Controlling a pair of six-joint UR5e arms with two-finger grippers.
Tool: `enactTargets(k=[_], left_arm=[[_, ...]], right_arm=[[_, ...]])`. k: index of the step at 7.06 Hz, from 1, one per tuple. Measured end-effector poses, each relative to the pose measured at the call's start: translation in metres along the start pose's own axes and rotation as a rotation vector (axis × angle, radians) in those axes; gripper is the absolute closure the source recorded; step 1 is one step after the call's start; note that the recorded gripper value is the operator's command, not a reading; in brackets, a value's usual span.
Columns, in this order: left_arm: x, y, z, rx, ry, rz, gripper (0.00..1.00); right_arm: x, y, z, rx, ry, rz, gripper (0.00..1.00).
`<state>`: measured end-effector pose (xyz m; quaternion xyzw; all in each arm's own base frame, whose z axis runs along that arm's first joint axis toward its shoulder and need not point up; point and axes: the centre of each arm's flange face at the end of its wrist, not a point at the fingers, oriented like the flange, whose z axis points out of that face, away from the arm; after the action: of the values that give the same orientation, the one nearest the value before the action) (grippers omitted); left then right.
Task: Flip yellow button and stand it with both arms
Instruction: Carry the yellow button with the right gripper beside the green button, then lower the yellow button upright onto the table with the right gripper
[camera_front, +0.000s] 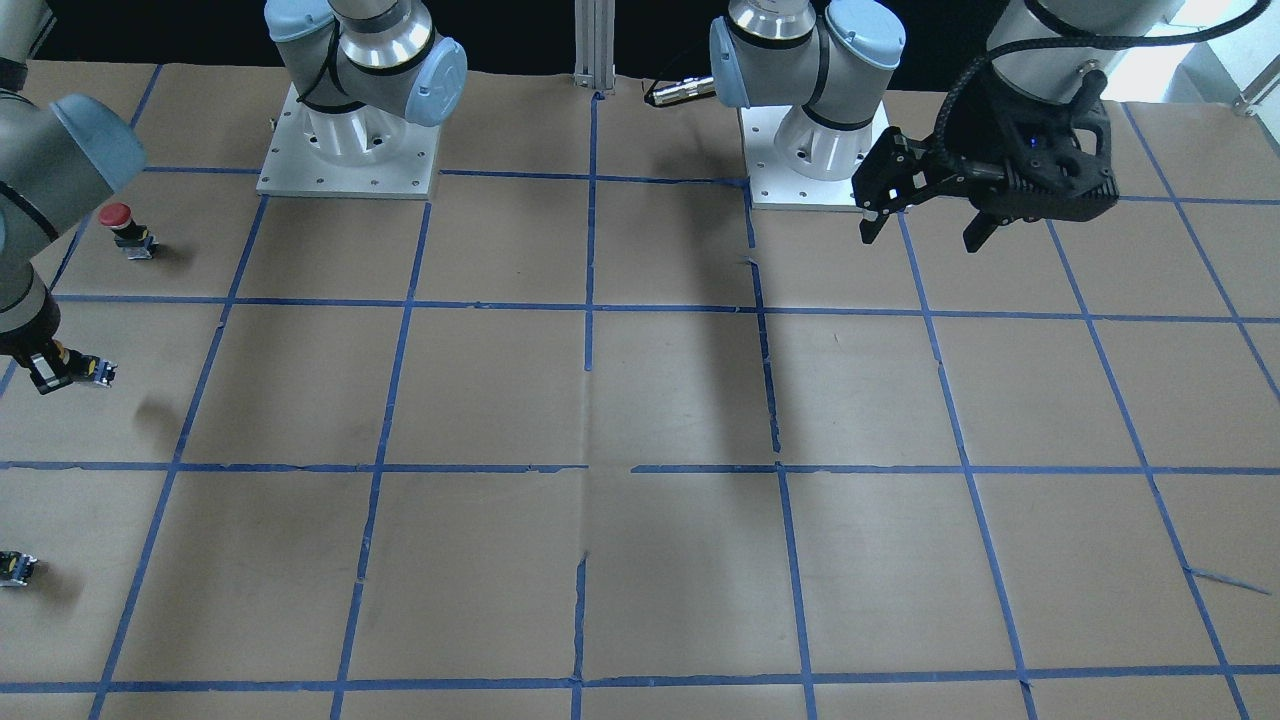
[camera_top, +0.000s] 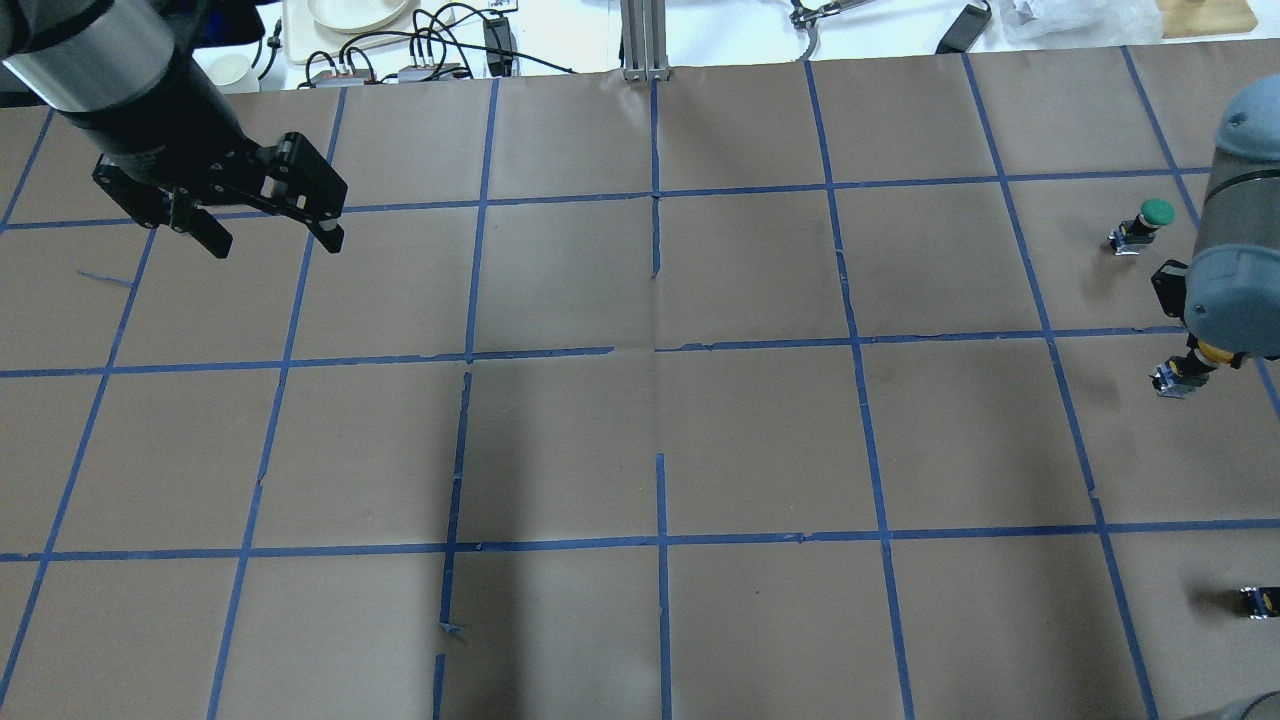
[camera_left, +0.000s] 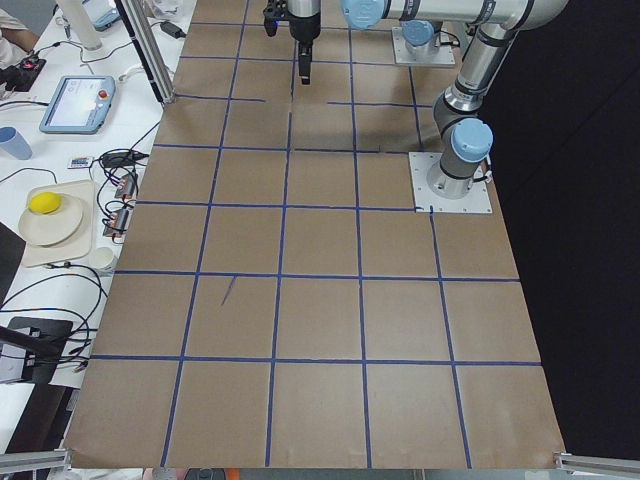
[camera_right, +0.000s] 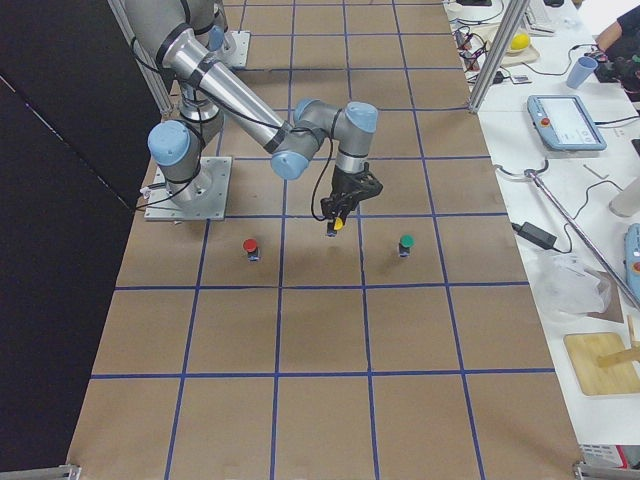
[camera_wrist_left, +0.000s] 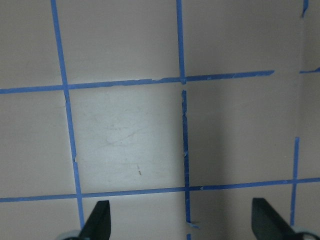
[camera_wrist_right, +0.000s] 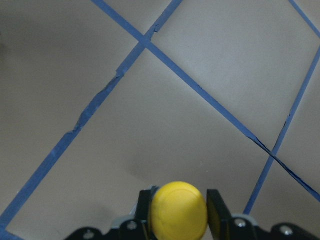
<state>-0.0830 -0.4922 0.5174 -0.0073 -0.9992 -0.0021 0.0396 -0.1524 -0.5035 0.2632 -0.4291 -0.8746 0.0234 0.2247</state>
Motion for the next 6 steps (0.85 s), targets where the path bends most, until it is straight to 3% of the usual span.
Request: enactTargets(k=[1,3,6], left_arm=[[-0.003,-0.001,-0.002,0.004,0.0,-0.005,0.01],[-0.003,0.0,-0.004,-0.002,-0.077,0.012,0.01],[0.016,-0.002,-0.003,-0.004,-0.07,0.037,0.01]], right_arm=[[-0.001,-0.005,0.009,0.007,0.005,0.01,0.86],[-0.005,-0.01,0.021,0.025,0.017,0.019,0.86],[-0.007,-0.005,0.035,0.023,0.039,0.012,0.8]])
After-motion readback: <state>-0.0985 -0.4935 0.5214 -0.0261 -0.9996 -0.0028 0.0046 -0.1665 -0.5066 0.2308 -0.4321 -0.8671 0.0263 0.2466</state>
